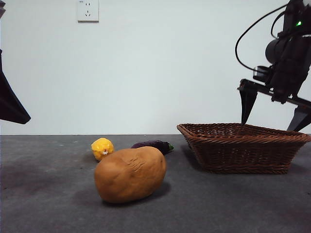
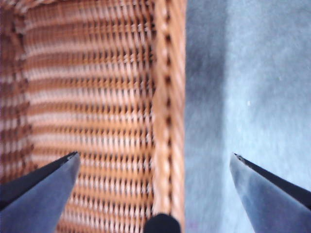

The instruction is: Help me put the vegetables on the table into the basket

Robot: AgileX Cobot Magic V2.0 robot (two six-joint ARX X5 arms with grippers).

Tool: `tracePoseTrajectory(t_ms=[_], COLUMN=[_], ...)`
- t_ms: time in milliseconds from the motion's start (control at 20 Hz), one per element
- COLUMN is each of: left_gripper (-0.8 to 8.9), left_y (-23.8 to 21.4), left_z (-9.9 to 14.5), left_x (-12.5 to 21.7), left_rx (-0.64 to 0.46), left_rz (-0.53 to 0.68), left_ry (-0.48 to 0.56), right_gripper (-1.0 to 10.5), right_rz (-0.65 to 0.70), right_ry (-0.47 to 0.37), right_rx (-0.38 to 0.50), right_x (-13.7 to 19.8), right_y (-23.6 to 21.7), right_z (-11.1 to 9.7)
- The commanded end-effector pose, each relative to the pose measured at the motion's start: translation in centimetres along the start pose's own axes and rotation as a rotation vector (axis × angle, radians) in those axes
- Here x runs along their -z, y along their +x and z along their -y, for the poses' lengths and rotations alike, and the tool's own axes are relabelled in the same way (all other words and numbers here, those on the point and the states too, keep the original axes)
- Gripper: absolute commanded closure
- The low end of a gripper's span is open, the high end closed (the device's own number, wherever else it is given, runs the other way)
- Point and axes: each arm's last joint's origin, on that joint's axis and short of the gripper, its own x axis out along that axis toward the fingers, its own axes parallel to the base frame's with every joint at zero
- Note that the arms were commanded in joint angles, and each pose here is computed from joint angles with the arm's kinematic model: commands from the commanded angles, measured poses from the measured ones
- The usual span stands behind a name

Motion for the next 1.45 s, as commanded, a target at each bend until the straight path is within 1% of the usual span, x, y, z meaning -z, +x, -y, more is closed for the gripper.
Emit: tracePoseTrajectory(t_ms=[50,100,200,400,450,700,750,850,1000,1150,1250,1350,1450], left_gripper=[8.17,8.17,8.17,8.18,8.18,8.1,7.66,5.3,3.12,3.01,3.01,3.01,3.01], left_y=[0.0,0.0,0.0,-0.2,-0.3,0.3,0.6,1.2,2.0,3.3,4.6,6.2,7.9], left_z=[0.1,0.1,0.1,0.6,0.8,2.1,2.3,2.8,3.1,3.0,3.0,3.1,3.2], left_x=[0.0,0.0,-0.1,-1.1,-1.8,-7.1,-8.2,-10.6,-13.7,-16.5,-17.8,-19.1,-20.2], left_rx=[0.004,0.004,0.004,-0.008,-0.036,-0.188,-0.209,-0.235,-0.345,-0.423,-0.501,-0.58,-0.616], left_rz=[-0.011,-0.011,-0.009,0.004,-0.004,-0.112,-0.124,-0.15,-0.16,-0.184,-0.222,-0.252,-0.274], left_ry=[0.007,0.007,0.007,0.0,-0.007,0.071,0.068,0.056,0.045,0.04,0.042,0.062,0.072], right_gripper=[6.0,7.0,9.7,9.6,9.6,9.6,9.6,9.6,9.6,9.6,9.6,9.6,9.6], right_rz=[-0.039,-0.046,-0.061,-0.066,-0.073,-0.116,-0.125,-0.11,-0.042,0.034,0.074,0.096,0.109], right_ry=[0.0,0.0,-0.002,-0.005,-0.004,-0.01,-0.014,-0.032,-0.084,-0.12,-0.141,-0.169,-0.19], right_rx=[0.001,0.002,0.005,0.004,0.004,0.002,0.002,0.001,-0.002,-0.003,-0.004,0.014,0.035], right_x=[-0.2,-0.2,-0.1,0.0,0.1,0.4,0.4,0.4,1.0,2.2,3.2,4.5,5.8], right_y=[1.5,1.7,1.9,1.9,1.9,1.4,1.1,-0.3,-3.9,-7.9,-10.4,-12.6,-14.6], right_z=[0.4,0.5,0.6,0.6,0.6,0.5,0.4,0.0,-1.2,-2.4,-3.2,-3.8,-4.3])
